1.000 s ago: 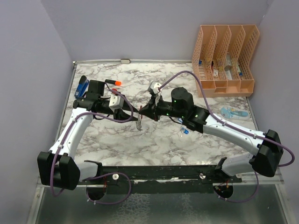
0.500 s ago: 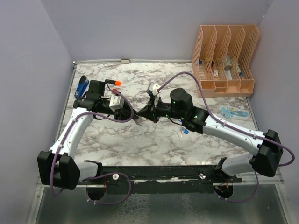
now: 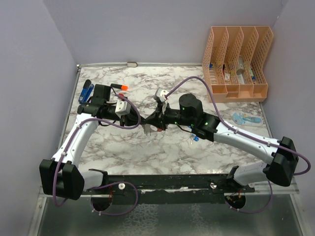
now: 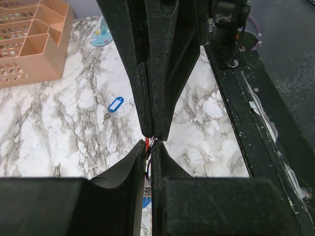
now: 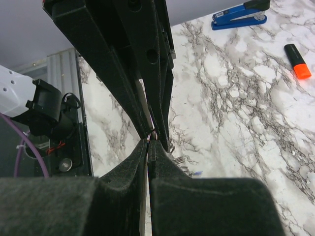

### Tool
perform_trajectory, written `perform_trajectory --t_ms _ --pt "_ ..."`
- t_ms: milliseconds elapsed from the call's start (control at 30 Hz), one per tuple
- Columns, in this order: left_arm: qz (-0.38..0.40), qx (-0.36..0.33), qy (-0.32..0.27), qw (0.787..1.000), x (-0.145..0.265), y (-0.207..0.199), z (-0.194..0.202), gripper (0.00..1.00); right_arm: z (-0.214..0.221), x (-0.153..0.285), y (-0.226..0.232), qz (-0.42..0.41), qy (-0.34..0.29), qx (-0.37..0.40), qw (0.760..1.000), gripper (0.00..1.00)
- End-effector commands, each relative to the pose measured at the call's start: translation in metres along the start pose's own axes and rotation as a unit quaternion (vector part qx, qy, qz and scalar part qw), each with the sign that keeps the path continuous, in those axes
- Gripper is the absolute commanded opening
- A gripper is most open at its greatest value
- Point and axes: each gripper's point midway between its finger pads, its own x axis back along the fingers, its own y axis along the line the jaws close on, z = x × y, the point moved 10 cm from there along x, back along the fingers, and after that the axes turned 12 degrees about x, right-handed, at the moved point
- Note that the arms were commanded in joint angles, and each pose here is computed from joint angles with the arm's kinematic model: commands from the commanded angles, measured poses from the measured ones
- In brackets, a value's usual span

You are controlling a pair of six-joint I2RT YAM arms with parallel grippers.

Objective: Put the keys on the keyring

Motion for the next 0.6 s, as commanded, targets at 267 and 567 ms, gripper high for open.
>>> perform_trajectory --t_ms 267,567 --pt "-0.034 -0.036 0.033 0.998 0.003 0.006 -0.004 0.0 -0.021 0.02 -0.002 0.058 -0.039 0.004 0.998 0.34" --pt "-0.012 -0.124 0.054 0.991 0.008 -0.003 -0.019 0.0 0.0 0.055 -0.016 0.258 0.007 -0.034 0.966 0.48"
